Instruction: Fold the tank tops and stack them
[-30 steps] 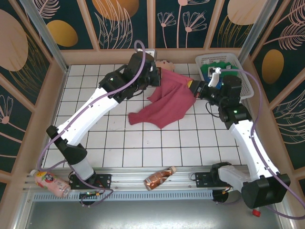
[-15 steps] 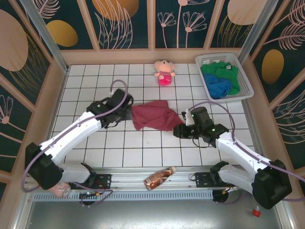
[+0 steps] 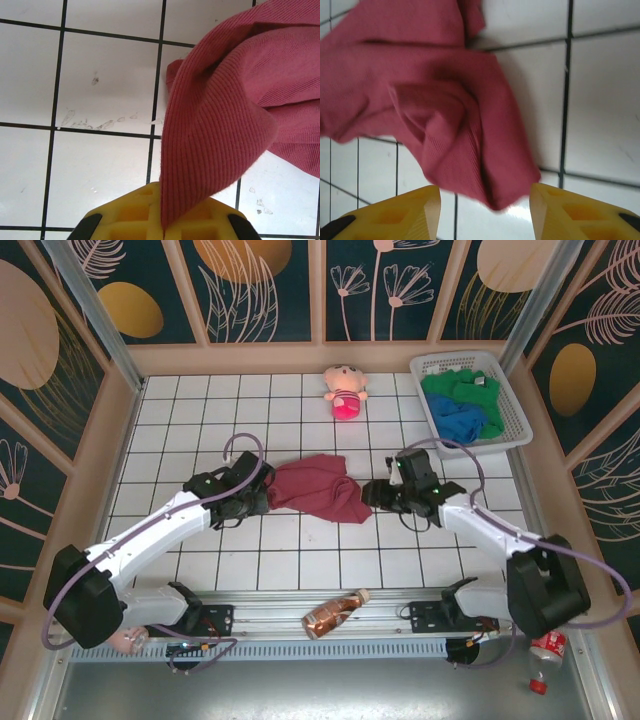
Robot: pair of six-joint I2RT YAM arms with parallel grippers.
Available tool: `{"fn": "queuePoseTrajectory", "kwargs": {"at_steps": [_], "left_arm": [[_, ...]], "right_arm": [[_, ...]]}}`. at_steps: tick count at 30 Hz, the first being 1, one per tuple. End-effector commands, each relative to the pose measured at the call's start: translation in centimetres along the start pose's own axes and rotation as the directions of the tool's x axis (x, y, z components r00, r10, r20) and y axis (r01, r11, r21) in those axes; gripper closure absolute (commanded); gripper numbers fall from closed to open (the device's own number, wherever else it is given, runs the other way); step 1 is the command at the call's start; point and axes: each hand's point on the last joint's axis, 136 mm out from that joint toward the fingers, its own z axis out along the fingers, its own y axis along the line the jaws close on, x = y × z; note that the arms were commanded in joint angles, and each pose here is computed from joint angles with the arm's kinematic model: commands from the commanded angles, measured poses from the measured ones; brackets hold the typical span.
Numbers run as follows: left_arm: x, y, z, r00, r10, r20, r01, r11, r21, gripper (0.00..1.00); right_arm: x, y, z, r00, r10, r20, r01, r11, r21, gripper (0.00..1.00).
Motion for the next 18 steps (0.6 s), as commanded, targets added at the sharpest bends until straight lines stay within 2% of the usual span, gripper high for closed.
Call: {"fn": "queuePoseTrajectory", "kwargs": {"at_steps": [1, 5, 8, 15, 18], "left_arm": [[-1.0, -0.3, 0.1, 1.000, -0.016, 0.027, 0.016, 1.000, -0.002, 1.00], [-1.5, -0.4, 0.3, 0.999, -0.007, 0.031, 0.007, 1.000, -0.007, 1.00], [-1.6, -0.2, 0.6, 1.000, 0.000, 0.027, 0.001, 1.000, -0.018, 1.00], [-3.2, -0.7, 0.1, 0.999, 0.000, 0.052, 0.000, 1.000, -0.006, 1.00], [-3.4, -0.9, 0.1, 0.999, 0.006, 0.052, -0.006, 1.000, -0.004, 1.00]], "right_arm": [[-4.1, 2.6, 1.0, 0.993, -0.035, 0.114, 0.042, 0.997, -0.060, 0.50], [-4.6, 3.8, 3.3, 0.985, -0.148, 0.085, 0.153, 0.987, -0.054, 0.50], [-4.5, 3.8, 4.5, 0.982, -0.174, 0.069, 0.178, 0.982, -0.061, 0.49], [-4.3, 4.9, 6.0, 0.970, -0.239, 0.042, 0.242, 0.966, -0.092, 0.51], [-4.4, 6.6, 5.5, 0.962, -0.263, 0.076, 0.272, 0.952, -0.141, 0.51]]}}
